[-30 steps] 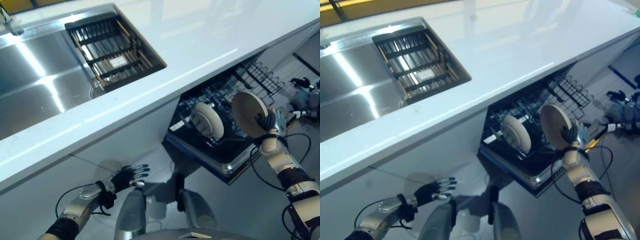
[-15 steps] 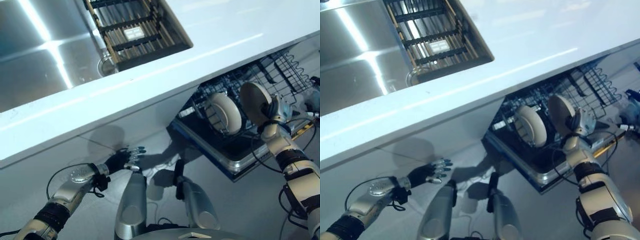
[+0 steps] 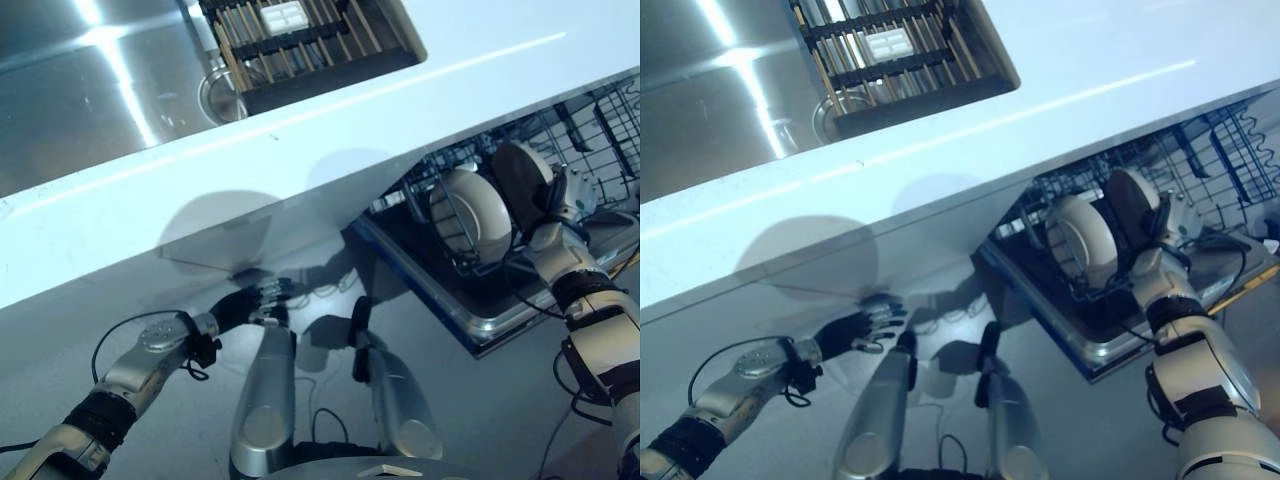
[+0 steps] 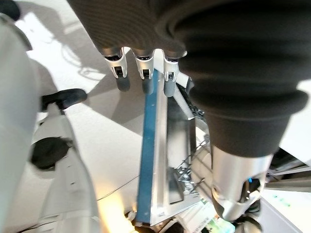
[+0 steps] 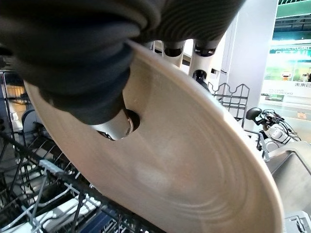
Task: Pick up plates and place into dishwasher.
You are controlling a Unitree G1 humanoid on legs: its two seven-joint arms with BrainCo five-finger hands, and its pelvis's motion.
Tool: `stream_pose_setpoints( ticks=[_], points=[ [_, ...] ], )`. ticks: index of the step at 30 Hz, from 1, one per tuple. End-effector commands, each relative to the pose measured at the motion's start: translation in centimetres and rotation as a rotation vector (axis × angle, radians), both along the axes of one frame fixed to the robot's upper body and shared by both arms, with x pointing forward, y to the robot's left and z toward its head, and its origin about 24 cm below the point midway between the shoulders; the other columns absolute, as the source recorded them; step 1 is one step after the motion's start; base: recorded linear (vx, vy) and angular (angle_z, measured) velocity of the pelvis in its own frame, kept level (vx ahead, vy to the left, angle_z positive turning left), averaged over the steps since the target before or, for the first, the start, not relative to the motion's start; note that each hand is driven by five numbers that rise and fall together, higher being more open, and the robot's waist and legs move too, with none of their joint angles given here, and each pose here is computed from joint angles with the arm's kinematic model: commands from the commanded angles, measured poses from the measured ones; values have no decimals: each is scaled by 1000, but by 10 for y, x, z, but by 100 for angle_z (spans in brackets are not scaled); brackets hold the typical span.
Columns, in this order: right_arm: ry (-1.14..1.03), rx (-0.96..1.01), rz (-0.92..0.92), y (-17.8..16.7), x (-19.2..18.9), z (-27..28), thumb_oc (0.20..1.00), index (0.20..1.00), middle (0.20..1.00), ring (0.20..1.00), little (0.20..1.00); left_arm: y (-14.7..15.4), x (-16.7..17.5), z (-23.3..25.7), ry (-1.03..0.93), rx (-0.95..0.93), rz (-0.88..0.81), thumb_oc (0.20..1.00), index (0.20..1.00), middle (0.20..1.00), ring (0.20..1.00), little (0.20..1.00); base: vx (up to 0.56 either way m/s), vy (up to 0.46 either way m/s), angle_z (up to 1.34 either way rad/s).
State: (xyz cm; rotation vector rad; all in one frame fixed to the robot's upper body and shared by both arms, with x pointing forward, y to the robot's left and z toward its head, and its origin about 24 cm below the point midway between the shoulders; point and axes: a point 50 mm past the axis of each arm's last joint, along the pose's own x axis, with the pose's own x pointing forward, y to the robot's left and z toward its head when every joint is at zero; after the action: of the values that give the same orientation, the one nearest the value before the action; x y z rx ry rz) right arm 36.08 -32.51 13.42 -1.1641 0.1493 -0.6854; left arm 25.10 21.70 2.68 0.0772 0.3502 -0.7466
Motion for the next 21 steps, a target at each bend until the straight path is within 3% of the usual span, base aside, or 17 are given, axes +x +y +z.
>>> stream_pose_setpoints(
  ticks=[1,15,16,17,21],
  points=[
    [-34,-62,-33,-15,3,35,200,200,200,200,200,-24,-8,7,-45,-112,-71,1000,1000,1000,1000,1000,0,0,0],
    [-30,-94,-8,-19,6,58,206,206,206,206,206,-32,-7,13,-75,-145,-67,1000,1000,1000,1000,1000,-5,11,0],
    [-32,-91,-10,-19,6,58,793,793,793,793,793,-33,-7,13,-75,-146,-67,1000,1000,1000,1000,1000,0,0,0],
    [-29,-90,-11,-19,6,58,1000,1000,1000,1000,1000,-33,-7,12,-74,-149,-67,1000,1000,1000,1000,1000,0,0,0],
    [-32,-89,-13,-21,5,58,1000,1000,1000,1000,1000,-36,-8,12,-79,-157,-69,1000,1000,1000,1000,1000,0,0,0]
  ],
)
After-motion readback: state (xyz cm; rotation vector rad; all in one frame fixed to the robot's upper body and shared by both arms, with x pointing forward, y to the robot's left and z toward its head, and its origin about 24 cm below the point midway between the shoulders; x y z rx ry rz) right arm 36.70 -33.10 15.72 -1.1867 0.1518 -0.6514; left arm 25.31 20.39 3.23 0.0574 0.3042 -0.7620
